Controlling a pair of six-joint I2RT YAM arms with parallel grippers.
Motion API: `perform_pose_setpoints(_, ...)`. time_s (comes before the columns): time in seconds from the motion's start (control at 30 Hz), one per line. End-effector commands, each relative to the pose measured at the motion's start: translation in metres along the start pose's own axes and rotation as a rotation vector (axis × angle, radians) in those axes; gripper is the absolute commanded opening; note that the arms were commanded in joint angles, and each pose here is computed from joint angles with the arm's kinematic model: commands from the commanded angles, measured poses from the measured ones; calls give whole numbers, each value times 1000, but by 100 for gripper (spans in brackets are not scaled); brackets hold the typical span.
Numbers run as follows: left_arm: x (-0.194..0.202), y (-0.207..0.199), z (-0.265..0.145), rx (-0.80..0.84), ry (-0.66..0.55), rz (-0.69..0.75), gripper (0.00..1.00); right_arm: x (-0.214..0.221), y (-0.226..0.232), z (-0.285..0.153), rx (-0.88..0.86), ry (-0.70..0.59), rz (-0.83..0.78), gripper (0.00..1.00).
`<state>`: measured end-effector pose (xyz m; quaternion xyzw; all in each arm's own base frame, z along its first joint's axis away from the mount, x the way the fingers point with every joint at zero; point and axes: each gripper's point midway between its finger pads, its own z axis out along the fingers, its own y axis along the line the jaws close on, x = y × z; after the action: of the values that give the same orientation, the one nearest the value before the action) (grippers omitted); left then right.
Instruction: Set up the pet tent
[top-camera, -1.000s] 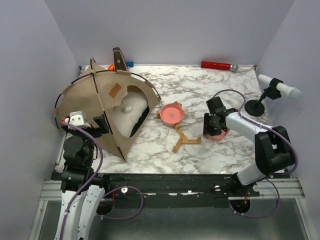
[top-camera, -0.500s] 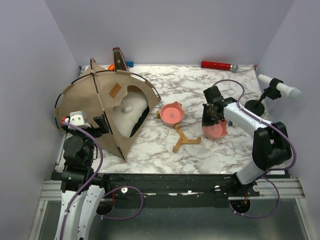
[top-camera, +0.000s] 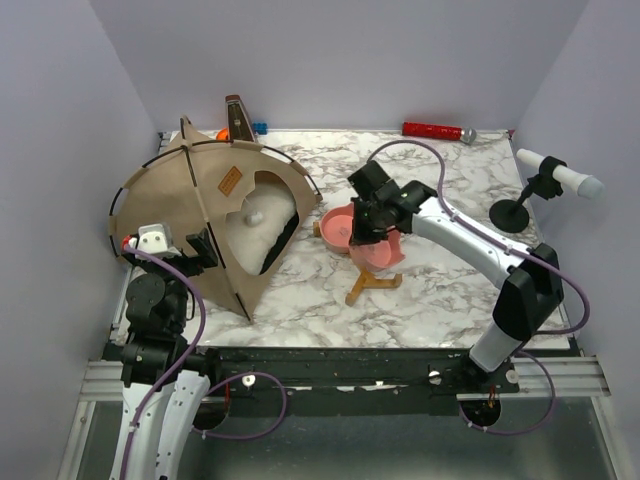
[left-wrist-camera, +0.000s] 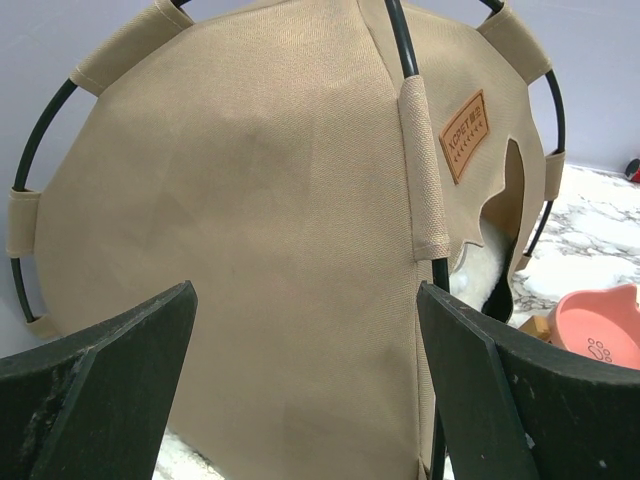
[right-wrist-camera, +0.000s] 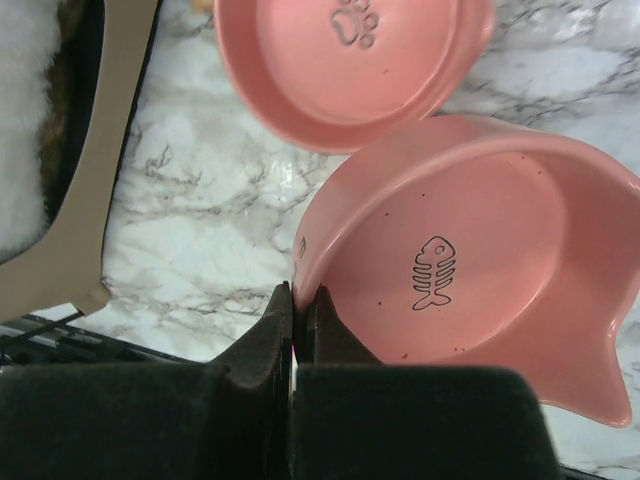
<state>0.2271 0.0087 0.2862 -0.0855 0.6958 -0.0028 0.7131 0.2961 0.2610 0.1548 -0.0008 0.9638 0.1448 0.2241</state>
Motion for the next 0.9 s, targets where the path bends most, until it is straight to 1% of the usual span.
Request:
perform_pose_setpoints(0.0, -3, 1, -2, -2, -20, -5, 99, 19, 4, 10, 105, 33, 0, 0)
perform_pose_setpoints(0.1, -3, 1, -2, -6, -19, -5, 99, 34, 6, 19, 146, 55, -29, 0)
perform_pose_setpoints(0.2, -3, 2, -3, -7, -21, -5, 99, 39, 6, 21, 168, 53, -50, 0)
perform_pose_setpoints(0.37, -3, 2, -2, -7, -18, -4, 99, 48, 11, 30, 113, 63, -93, 0)
perform_pose_setpoints(0.63, -2, 2, -2, -9, -18, -3, 99, 64, 2, 48, 147, 100, -188, 0)
perform_pose_setpoints(0.77, -2, 2, -2, -10, -18, -3, 99, 67, 7, 50, 109, 105, -240, 0)
perform_pose_setpoints(0.87, -2, 3, -2, -12, -16, -1, 99, 74, 7, 54, 104, 141, -273, 0)
